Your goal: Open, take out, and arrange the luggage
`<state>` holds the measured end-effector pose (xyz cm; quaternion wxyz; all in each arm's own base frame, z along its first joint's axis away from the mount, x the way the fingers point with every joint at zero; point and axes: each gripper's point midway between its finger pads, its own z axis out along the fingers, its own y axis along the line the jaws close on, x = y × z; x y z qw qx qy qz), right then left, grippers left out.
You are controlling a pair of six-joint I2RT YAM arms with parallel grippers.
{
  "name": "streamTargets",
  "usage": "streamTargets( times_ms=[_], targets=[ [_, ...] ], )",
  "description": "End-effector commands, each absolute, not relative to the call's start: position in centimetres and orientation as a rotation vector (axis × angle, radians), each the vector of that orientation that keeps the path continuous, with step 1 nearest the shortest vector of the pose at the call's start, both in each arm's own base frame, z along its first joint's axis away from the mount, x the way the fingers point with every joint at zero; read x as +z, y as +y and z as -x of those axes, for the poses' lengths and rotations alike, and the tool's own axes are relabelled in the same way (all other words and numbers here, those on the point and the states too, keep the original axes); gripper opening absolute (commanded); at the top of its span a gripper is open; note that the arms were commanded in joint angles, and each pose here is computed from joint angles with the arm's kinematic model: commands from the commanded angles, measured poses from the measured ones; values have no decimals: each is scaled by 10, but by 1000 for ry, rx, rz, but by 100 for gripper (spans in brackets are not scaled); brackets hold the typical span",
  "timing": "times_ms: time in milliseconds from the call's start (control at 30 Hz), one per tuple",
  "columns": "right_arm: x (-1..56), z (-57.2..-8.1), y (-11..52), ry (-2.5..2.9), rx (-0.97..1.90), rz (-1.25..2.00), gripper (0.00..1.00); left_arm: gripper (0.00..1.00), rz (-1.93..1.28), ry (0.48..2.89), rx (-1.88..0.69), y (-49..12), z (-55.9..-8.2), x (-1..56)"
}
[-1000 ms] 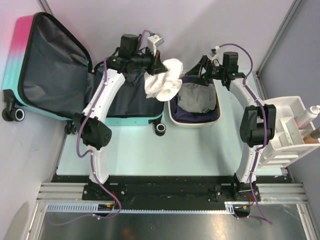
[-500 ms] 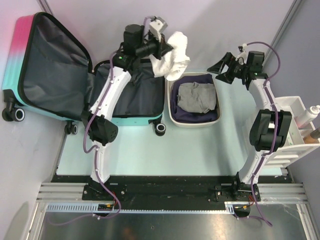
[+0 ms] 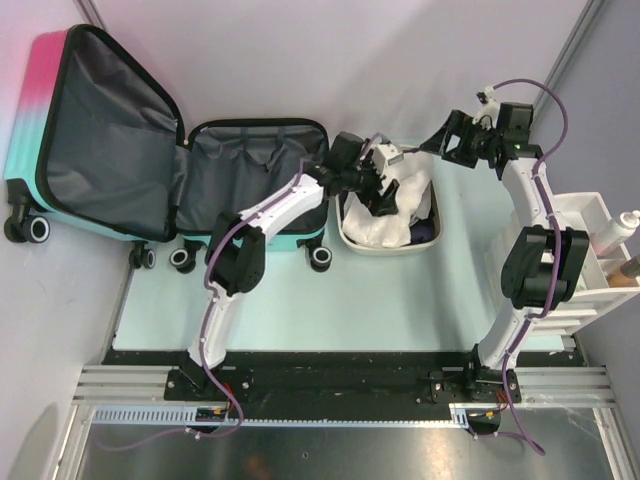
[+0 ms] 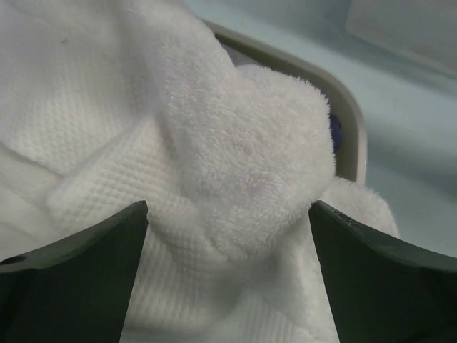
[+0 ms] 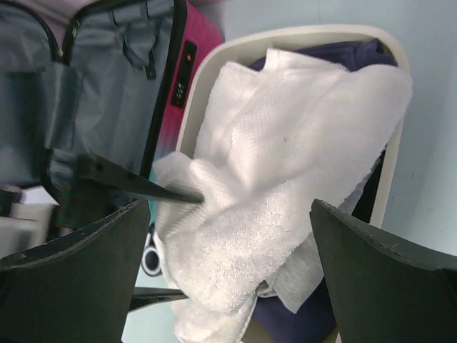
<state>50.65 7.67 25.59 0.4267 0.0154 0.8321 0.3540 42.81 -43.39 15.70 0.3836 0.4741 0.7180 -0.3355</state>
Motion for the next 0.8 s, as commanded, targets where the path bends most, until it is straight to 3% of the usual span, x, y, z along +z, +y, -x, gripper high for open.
streamTargets(
  times_ms=[0,167,300,467,567,767],
  targets=[
    [251,-494,115,2106,870,173,100,100,-1126,1624,-910,-415,-432,270],
    [222,-477,158,2179,846,408,100,99,-981,1686,-840,-336,-434,323],
    [186,-463,170,2279,839,494,99,92,-837,1953,-596,-225,-451,265],
    [147,-445,172,2396,786,623,98,83,-726,2245,-433,-123,-422,197],
    [117,-444,165,2488,738,623,98,74,-700,2409,-365,-92,-398,162],
    [87,-457,148,2575,728,520,98,70,-666,2667,-310,-72,-369,99]
  ],
)
